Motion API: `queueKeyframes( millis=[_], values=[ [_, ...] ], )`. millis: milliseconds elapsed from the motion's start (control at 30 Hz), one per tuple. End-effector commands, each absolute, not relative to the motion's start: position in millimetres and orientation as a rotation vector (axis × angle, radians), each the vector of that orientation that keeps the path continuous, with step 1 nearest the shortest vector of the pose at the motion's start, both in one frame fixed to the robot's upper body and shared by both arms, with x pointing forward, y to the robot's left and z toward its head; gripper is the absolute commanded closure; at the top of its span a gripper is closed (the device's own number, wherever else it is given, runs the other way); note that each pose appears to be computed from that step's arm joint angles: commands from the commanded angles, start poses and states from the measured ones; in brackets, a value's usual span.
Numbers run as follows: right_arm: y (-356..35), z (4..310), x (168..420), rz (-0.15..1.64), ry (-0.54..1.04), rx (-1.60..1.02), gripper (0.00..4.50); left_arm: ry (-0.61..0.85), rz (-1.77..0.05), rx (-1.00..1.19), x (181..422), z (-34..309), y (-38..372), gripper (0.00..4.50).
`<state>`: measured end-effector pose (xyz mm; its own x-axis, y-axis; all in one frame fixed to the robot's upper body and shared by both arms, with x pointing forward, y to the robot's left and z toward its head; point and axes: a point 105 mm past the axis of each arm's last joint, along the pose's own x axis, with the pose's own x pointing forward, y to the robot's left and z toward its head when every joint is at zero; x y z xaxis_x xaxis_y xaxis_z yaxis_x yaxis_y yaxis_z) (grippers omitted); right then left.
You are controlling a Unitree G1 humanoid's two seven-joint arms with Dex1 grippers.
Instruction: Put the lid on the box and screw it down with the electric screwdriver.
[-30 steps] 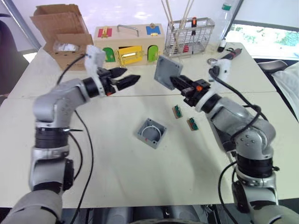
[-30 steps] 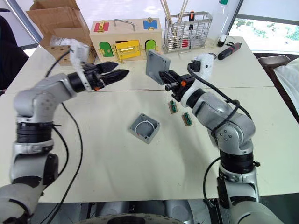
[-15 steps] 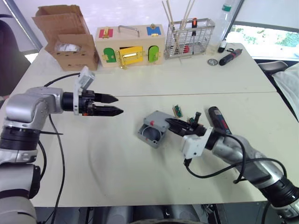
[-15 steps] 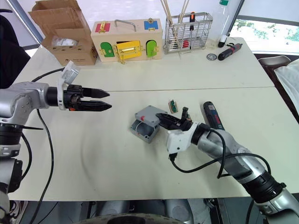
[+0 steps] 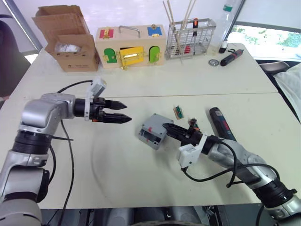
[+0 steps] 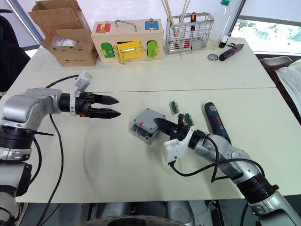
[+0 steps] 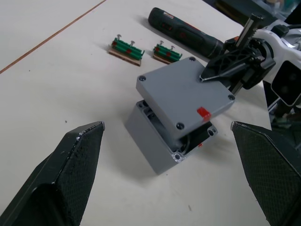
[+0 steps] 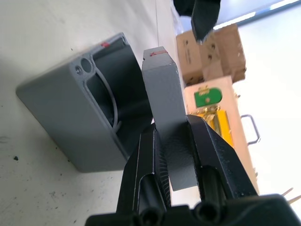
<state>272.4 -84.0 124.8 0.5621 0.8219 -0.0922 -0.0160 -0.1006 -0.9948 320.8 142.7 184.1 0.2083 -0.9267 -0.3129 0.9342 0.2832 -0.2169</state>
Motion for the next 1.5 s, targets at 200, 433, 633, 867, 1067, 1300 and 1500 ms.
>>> queueKeyframes(
  millis=[200,433,633,867,1067,1300,1500],
  values=[
    [-80,130,274,0.797,-0.836,-1.539,4.31,0.392,-1.302,0.048,321,191,139,0.06],
    [-77,129,276,0.794,-0.861,-1.533,4.31,0.390,-1.300,0.047,322,190,136,0.06],
    [-73,130,276,0.786,-0.877,-1.524,4.31,0.390,-1.298,0.046,322,190,134,0.06],
    [-71,123,273,0.802,-0.863,-1.517,4.31,0.386,-1.305,0.046,322,190,131,0.06],
    [-74,114,272,0.821,-0.840,-1.533,4.31,0.360,-1.335,0.074,324,190,117,0.06],
    [-74,108,272,0.821,-0.816,-1.514,4.31,0.300,-1.447,0.213,321,172,77,0.28],
    [-75,107,271,0.810,-0.807,-1.510,4.31,0.266,-1.473,0.196,322,176,69,2.80]
  ],
)
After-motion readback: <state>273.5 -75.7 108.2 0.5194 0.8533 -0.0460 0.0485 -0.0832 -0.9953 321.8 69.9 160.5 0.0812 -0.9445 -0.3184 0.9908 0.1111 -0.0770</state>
